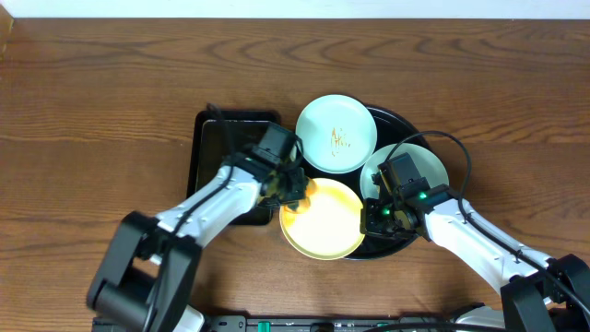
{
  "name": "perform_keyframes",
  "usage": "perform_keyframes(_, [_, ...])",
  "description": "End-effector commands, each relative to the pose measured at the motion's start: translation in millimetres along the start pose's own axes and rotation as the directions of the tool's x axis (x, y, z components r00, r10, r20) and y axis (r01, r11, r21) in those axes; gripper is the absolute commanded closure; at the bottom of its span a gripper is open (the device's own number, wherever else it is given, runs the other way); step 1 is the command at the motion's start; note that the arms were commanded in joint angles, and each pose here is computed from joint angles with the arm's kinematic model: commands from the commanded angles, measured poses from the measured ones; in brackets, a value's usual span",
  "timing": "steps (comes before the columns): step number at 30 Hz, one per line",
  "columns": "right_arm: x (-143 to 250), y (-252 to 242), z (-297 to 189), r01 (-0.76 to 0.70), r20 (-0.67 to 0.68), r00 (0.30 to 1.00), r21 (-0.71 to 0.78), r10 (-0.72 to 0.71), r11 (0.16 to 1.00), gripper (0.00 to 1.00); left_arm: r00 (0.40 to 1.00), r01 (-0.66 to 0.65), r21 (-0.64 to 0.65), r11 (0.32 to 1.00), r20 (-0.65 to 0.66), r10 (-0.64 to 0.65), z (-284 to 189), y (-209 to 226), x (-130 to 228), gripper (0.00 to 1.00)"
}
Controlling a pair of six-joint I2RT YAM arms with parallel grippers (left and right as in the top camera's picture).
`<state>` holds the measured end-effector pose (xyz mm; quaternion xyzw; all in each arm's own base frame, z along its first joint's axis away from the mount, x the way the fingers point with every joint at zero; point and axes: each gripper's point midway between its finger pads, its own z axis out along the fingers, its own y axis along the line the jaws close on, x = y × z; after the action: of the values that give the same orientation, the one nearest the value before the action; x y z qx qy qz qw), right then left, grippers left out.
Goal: Clean dirty plates on tray and stack at the side
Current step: 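Return the sponge with the left gripper to the black tray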
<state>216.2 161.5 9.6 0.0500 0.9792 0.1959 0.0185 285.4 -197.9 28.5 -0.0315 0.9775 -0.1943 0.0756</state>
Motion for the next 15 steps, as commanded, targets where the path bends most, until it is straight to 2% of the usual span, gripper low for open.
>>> perform_keyframes(1, [5.9,-11.7,3.5,-0.005,-0.015,1.0,0.057,0.006,0.998,0.99,0.992,-0.05,0.004,0.999,0.113,0.049,-31.8,7.3,-22.6,0.92])
perform_keyframes(7, [3.5,-13.6,3.2,-0.003,-0.003,1.0,0.069,0.004,0.998,0.99,0.965,-0.115,0.054,0.992,0.241,0.099,-85.9,-8.5,-29.2,0.92])
perform_keyframes(11, [0.6,-13.9,3.2,0.003,0.01,1.0,0.073,-0.004,0.997,0.99,0.945,-0.073,-0.053,0.996,0.316,0.086,-106.9,13.4,-35.8,0.92])
perform_keyframes(15, [-5.6,-10.1,2.3,0.058,0.033,0.998,0.062,-0.06,0.996,0.99,0.945,-0.015,-0.156,0.988,0.322,0.065,-106.0,40.4,-37.8,0.92])
